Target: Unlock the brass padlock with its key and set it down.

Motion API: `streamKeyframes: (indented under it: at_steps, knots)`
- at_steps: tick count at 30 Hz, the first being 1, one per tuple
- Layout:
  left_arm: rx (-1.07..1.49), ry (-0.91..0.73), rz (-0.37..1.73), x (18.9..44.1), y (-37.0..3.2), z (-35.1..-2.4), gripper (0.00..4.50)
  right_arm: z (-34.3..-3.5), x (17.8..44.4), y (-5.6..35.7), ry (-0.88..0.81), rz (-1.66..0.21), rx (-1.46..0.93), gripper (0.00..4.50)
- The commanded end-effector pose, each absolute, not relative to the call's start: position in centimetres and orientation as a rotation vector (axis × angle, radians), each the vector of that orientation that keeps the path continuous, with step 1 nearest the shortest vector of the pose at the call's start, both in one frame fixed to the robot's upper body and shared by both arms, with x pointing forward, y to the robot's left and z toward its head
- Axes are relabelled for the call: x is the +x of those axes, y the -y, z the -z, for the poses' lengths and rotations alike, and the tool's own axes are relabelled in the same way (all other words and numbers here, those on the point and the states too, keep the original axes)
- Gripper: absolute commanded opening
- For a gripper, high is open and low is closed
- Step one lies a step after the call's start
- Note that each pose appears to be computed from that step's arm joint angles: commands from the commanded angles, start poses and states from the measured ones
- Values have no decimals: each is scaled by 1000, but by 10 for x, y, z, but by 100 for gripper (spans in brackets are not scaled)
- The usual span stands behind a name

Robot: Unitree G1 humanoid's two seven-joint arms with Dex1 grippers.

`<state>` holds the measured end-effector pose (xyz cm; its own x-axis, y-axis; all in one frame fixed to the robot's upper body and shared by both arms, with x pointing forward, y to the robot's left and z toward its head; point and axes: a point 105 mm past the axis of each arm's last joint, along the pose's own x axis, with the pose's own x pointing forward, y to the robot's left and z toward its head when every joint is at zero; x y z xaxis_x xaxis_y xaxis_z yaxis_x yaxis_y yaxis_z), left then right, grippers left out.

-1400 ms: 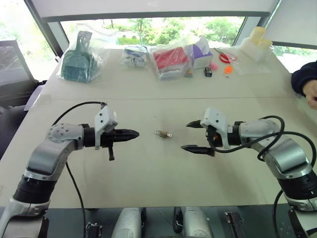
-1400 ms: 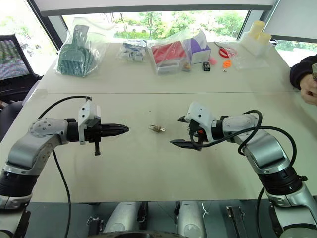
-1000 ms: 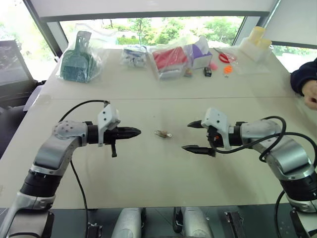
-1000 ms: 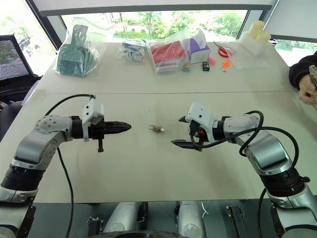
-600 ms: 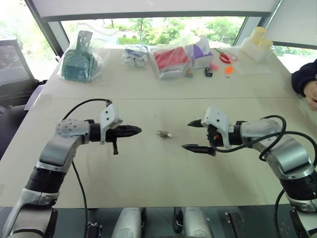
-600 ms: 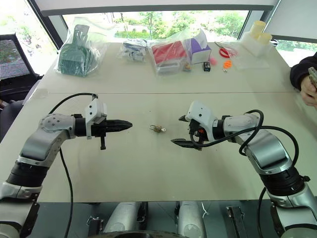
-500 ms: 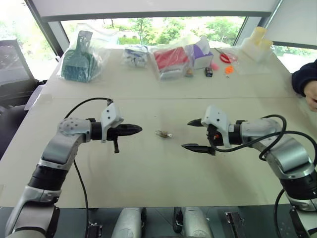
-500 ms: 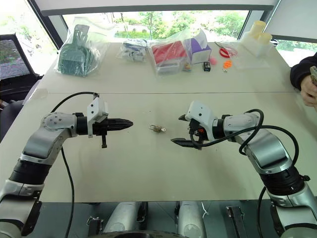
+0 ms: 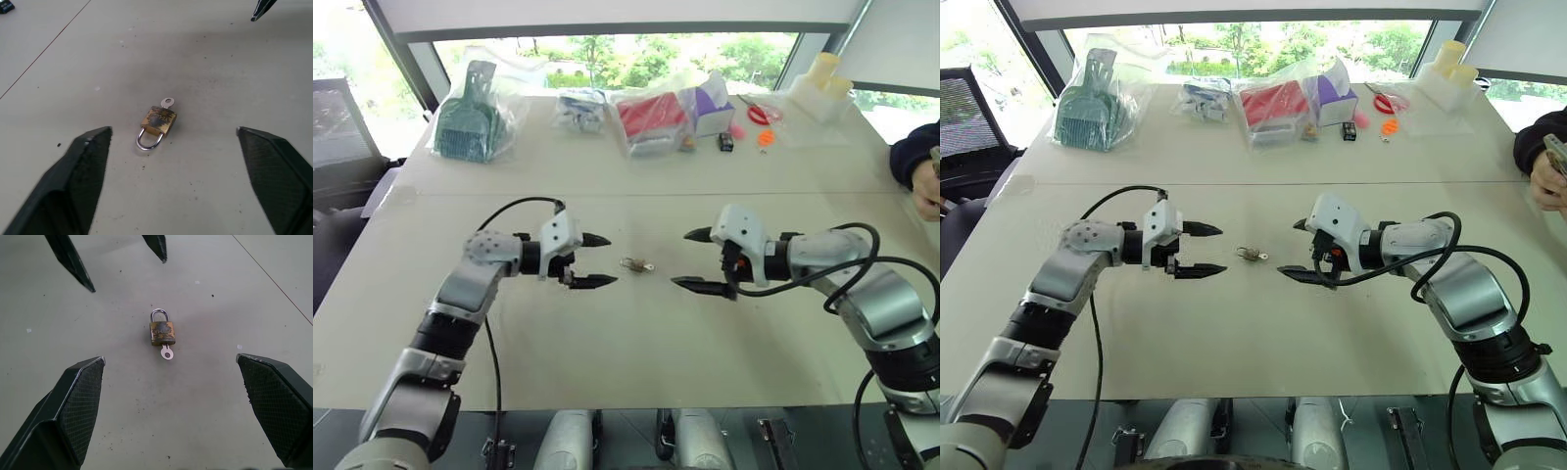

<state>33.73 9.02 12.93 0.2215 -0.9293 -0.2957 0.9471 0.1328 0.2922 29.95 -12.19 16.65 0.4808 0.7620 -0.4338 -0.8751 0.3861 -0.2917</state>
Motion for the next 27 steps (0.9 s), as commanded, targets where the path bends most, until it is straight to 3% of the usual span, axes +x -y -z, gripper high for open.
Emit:
streamKeyframes:
  at_steps: [1,22,25,27]
  knots:
    - [525,-8,1435,342,-79,-128,444,-174,293,120,-198,-1044,-538,450]
    - [587,-100,1505,367,-56,-95,444,-175,277,130,-223,-943,-550,450]
    - [587,-107,1505,367,-55,-92,368,-175,277,131,-224,-939,-552,450]
    - [585,-112,1501,367,-55,-90,288,-175,277,131,-224,-937,-554,450]
